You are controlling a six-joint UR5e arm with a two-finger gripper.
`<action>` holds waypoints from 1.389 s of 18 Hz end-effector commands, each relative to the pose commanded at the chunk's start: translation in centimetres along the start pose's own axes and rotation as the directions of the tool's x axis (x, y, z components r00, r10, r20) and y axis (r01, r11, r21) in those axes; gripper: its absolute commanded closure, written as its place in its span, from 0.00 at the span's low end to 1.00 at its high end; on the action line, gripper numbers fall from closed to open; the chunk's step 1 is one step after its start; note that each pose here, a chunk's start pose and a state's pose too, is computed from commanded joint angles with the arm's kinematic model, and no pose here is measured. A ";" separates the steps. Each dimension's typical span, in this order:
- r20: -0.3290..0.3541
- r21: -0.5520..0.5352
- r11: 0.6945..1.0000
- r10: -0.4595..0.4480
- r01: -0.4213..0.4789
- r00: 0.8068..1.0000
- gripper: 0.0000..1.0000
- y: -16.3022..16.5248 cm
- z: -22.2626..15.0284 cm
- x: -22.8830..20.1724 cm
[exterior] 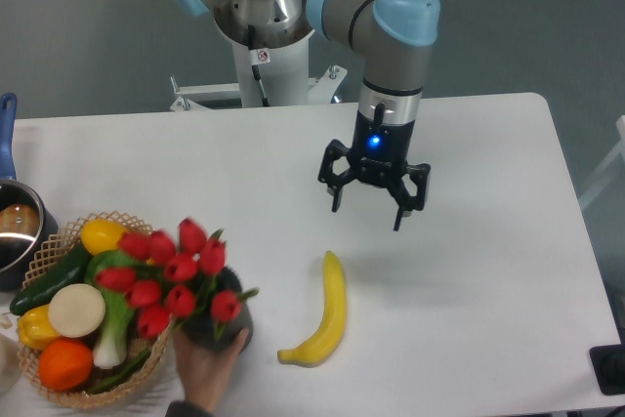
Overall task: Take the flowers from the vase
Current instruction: 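Move the open gripper toward the red tulips in the grey vase, then lower the open gripper around the tulip stems above the vase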
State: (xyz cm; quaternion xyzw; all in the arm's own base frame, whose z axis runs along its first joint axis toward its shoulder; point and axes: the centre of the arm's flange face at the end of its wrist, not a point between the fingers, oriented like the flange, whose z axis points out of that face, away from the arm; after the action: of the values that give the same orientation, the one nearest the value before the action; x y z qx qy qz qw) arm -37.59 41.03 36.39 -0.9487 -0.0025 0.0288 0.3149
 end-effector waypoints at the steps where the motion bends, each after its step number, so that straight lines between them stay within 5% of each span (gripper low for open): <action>1: -0.013 0.020 1.000 -0.001 0.001 1.000 0.00 -0.2 0.0 0.1; 8: -0.130 0.155 0.988 0.006 0.014 0.991 0.00 -1.7 1.0 0.9; 14: -0.330 0.320 0.945 0.039 0.073 0.943 0.00 -4.0 5.1 1.4; 25: -0.429 0.353 0.936 0.154 0.008 0.890 0.00 -9.6 11.4 4.5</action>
State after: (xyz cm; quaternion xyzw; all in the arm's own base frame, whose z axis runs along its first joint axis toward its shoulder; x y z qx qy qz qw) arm -33.62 55.66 32.78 -0.8588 0.1116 -0.1792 0.4669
